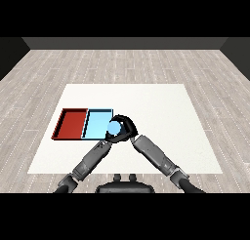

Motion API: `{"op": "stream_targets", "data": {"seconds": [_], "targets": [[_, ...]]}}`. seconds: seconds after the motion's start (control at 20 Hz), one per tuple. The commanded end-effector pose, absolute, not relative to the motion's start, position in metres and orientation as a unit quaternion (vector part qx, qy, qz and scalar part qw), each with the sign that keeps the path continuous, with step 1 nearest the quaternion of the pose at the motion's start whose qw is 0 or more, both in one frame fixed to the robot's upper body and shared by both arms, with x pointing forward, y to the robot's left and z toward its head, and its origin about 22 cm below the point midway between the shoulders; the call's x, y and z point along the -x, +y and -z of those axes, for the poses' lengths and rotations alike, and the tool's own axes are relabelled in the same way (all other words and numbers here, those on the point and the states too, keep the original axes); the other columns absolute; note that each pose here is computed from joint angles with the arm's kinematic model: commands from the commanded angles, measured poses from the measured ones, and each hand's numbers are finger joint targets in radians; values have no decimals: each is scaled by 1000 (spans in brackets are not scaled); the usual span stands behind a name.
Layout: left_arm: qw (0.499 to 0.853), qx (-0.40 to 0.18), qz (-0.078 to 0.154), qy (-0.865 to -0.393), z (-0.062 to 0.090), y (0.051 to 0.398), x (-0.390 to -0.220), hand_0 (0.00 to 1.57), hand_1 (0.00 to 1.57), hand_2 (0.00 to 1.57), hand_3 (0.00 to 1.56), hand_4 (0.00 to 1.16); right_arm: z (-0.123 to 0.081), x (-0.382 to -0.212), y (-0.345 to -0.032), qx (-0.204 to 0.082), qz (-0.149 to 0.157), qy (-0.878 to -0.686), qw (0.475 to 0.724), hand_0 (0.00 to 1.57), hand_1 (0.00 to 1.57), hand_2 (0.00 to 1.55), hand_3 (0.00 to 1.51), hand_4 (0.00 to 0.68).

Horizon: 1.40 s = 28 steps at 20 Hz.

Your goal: Pick the blue can and put it in the blue box

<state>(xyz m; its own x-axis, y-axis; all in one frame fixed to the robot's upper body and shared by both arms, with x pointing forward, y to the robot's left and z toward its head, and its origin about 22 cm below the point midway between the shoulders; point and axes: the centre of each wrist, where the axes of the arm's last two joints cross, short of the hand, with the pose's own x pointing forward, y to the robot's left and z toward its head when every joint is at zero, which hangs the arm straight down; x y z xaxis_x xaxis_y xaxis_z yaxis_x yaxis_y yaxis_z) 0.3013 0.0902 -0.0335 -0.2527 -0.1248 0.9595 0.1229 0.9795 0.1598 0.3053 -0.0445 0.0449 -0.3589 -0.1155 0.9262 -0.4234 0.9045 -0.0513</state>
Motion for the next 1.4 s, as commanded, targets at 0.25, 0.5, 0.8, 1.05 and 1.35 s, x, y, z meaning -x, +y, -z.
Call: {"op": "stream_targets", "data": {"seconds": [0.25, 0.5, 0.8, 1.05, 1.35], "targets": [[633, 51, 52, -771, 21, 75, -312, 1177, 1177, 1185, 1027, 627, -47, -283, -37, -183, -121, -812, 541, 1437, 1437, 1454, 1393, 580], [651, 34, 56, -757, 34, 75, -302, 1571, 1571, 1544, 1472, 655, -51, -296, -51, -230, -79, -790, 564, 1246, 1246, 1296, 1219, 275], [648, 43, 50, -758, 36, 85, -305, 1571, 1571, 1516, 1448, 1097, -49, -302, -50, -203, -93, -789, 572, 0, 0, 0, 0, 0], [644, 33, 57, -762, 33, 92, -309, 1571, 1571, 1546, 1477, 1138, -46, -302, -47, -205, -94, -794, 565, 0, 0, 0, 0, 0], [639, 21, 59, -766, 35, 90, -320, 1571, 1571, 1571, 1504, 1134, -53, -308, -62, -215, -65, -784, 578, 0, 0, 0, 0, 0]]}}
